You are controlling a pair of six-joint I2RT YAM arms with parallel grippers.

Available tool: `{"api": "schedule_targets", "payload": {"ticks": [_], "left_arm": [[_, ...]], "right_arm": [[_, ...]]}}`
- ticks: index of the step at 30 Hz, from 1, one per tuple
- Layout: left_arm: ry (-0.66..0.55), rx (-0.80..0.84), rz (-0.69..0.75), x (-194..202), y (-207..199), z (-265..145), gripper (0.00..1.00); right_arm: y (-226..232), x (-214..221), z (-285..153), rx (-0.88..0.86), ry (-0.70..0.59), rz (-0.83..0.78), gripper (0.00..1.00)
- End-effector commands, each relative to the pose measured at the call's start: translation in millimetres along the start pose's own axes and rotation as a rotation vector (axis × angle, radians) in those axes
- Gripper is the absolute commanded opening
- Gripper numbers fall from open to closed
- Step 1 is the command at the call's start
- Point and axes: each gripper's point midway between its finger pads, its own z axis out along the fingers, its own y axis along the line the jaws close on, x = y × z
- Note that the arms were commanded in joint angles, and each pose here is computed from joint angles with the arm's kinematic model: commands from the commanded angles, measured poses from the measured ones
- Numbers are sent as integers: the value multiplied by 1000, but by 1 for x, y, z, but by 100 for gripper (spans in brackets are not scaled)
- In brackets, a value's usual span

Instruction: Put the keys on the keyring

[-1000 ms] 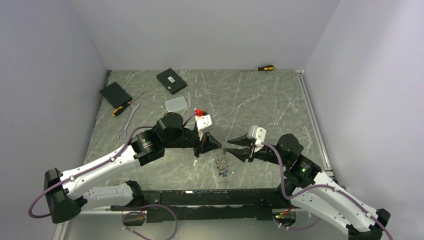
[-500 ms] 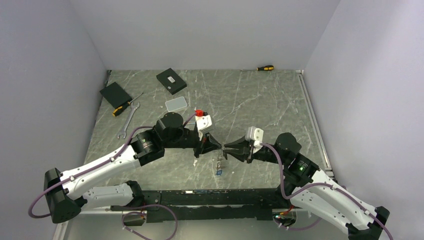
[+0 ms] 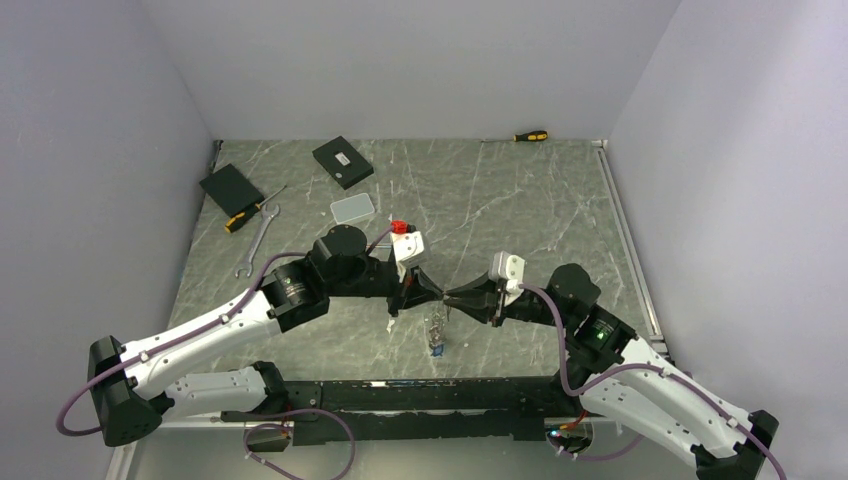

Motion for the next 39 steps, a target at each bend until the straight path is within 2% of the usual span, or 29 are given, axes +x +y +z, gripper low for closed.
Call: {"api": "schedule_targets", "payload": {"ticks": [1,11,15,18,23,30,35,39], "left_arm": [[-83,27,67,-28,-6,-2,0],[-79,32,68,-26,-6,-2,0],[-83,31,71,-27,-7,-4,0],[-85,32,71,-28,-7,-4,0],[-90,40,72,-29,-9,-5,0],[-106,46,78,-32,-12,-7,0],[-108,48,78,-32,-12,-7,0],[-112,51,81,-33,-13,-8,0]], "right_arm": [[3,-38,0,-26,-98,-37,23],[-3,-45,1,9,-127,-13,23],[-3,-42,1,6,-111,-10,21],[-2,-42,1,1,-108,-11,14],[-3,-34,3,3,-77,-10,13],[-7,-31,3,24,-59,-6,19],[-13,-30,1,61,-63,-9,18],[-14,-27,1,68,-47,-1,25]]}}
